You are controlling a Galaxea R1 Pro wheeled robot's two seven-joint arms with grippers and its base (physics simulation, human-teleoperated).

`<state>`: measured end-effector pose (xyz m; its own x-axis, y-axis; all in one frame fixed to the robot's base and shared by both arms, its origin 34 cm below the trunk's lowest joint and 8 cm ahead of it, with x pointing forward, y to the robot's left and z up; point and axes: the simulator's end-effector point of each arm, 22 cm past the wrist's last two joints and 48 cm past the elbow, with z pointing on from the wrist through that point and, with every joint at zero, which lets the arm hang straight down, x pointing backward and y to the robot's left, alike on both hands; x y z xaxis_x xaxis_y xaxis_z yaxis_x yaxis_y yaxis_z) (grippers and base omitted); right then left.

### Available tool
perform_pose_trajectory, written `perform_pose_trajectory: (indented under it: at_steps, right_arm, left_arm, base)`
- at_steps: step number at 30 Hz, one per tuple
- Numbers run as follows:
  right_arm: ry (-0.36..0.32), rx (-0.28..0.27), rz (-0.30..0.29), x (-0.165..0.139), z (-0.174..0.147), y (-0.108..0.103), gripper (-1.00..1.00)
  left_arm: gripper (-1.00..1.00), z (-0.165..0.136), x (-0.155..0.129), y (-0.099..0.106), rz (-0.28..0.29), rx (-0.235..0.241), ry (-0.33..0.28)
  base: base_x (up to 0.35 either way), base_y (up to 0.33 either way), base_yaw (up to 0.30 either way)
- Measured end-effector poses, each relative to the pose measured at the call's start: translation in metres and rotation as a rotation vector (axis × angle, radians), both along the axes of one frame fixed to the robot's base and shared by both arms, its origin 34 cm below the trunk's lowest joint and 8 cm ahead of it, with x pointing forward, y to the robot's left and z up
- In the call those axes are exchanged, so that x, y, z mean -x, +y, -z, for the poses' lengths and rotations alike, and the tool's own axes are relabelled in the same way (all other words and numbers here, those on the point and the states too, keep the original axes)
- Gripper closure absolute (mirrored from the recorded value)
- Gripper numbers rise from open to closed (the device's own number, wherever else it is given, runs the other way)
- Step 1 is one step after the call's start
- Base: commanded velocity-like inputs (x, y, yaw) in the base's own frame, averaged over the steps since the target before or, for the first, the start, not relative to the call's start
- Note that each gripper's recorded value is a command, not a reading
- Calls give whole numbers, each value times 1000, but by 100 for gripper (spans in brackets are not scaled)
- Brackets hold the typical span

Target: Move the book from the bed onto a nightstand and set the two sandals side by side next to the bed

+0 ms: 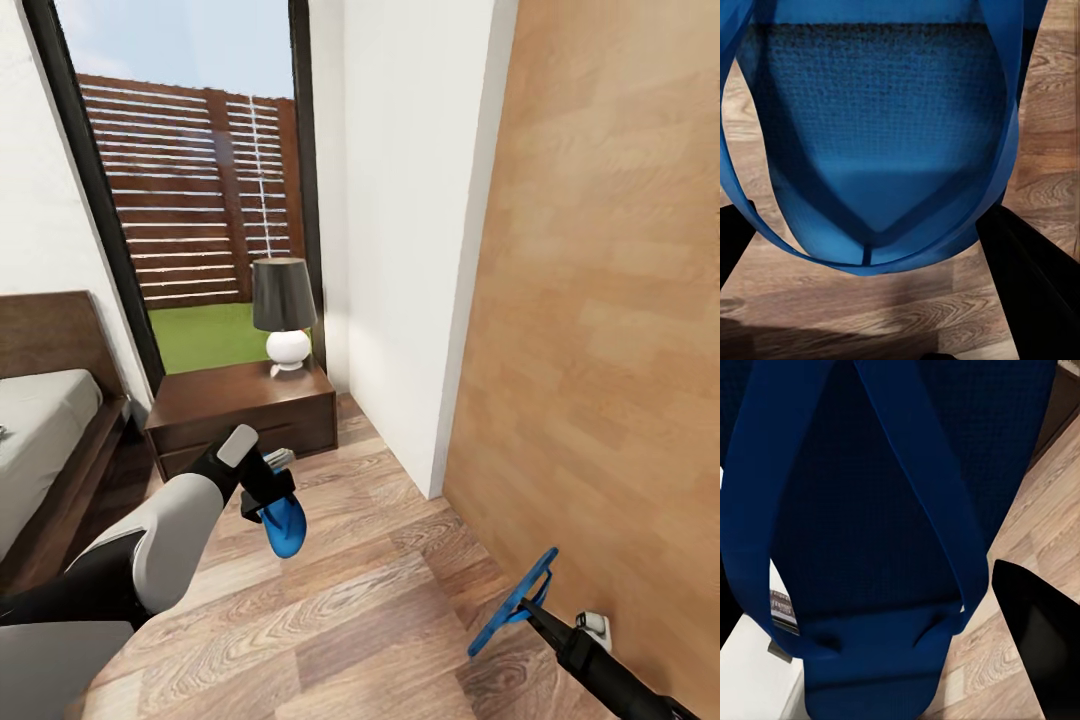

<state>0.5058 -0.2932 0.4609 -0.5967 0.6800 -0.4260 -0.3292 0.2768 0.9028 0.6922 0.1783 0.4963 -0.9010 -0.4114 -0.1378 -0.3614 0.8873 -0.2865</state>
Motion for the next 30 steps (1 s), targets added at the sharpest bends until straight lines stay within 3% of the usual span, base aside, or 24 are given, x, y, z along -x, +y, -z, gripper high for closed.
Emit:
perform_pose_trajectory:
  at_steps: [9,30]
  right_arm:
    - [-11,-1,-2,0,-5,2,100]
    - [-10,1,-4,0,-4,2,100]
  left_arm:
    - [100,-7,0,1,-1,-1,-12]
    - [100,7,9,12,-15,-11,12]
  base:
    - [0,0,0]
    - [0,0,0]
